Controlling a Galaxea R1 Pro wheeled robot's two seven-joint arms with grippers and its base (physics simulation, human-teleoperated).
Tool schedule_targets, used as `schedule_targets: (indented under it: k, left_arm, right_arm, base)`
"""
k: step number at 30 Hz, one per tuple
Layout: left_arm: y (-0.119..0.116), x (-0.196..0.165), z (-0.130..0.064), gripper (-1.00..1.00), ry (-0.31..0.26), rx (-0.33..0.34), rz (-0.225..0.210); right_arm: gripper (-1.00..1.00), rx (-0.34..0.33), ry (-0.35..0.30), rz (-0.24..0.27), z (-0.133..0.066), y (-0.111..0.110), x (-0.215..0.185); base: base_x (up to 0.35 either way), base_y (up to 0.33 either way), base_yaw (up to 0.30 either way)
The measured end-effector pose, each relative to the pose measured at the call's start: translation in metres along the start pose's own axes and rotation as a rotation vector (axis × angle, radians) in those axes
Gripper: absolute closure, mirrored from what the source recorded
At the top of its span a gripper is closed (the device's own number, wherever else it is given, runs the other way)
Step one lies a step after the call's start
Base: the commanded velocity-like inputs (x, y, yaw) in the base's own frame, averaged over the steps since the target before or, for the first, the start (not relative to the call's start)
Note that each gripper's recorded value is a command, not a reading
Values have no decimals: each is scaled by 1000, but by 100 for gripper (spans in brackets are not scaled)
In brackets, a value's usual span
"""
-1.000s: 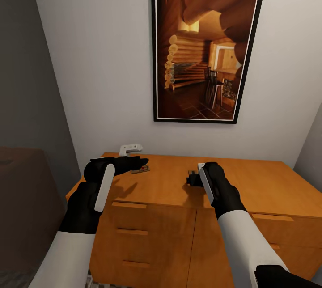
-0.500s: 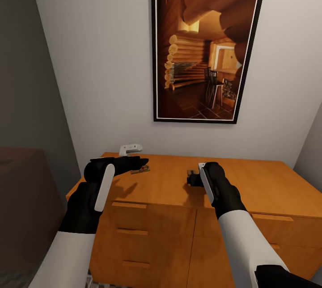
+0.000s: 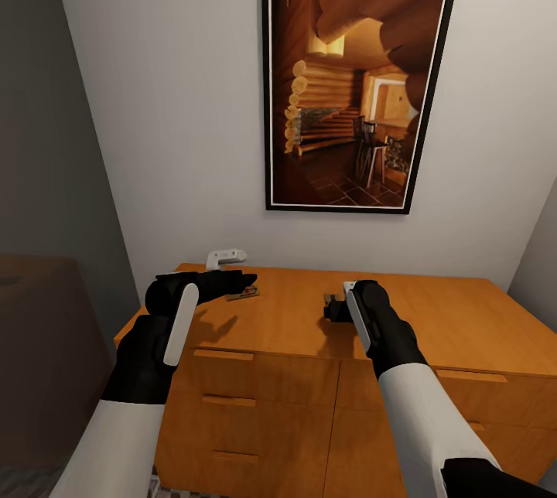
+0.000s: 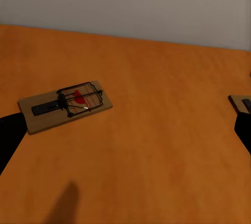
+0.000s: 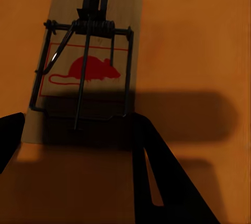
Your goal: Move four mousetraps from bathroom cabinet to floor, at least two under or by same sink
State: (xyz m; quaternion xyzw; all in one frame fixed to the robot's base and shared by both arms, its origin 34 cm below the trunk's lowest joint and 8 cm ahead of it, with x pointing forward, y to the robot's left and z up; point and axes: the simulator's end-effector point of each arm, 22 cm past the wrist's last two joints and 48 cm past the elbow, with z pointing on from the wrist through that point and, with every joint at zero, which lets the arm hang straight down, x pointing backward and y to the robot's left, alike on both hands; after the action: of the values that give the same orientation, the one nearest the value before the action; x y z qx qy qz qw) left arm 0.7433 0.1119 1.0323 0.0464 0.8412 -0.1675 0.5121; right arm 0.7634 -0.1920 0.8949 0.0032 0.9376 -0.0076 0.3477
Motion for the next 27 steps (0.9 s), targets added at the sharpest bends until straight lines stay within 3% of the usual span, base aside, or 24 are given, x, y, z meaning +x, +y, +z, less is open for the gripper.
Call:
schedule_targets:
  k: [4,15,21,27]
  left_arm:
    - [0,0,0,-100,0,0,0]
    - [-1,0,0,-100,0,0,3]
    - [-2,0,0,-100,0,1,5]
    - [-2,0,0,-100,0,1,5]
  right_arm:
    - [100,1,-45,12,-10,-4,-16]
    - [100,25,-331,67,-91,-30,-102]
    - [100,32,-386,78,-109,-36,-115]
    - [100,34,-395,79,-112,-37,-117]
  base:
    - [0,0,0]
    - [0,0,0]
    - [0,0,0]
    - [0,0,0]
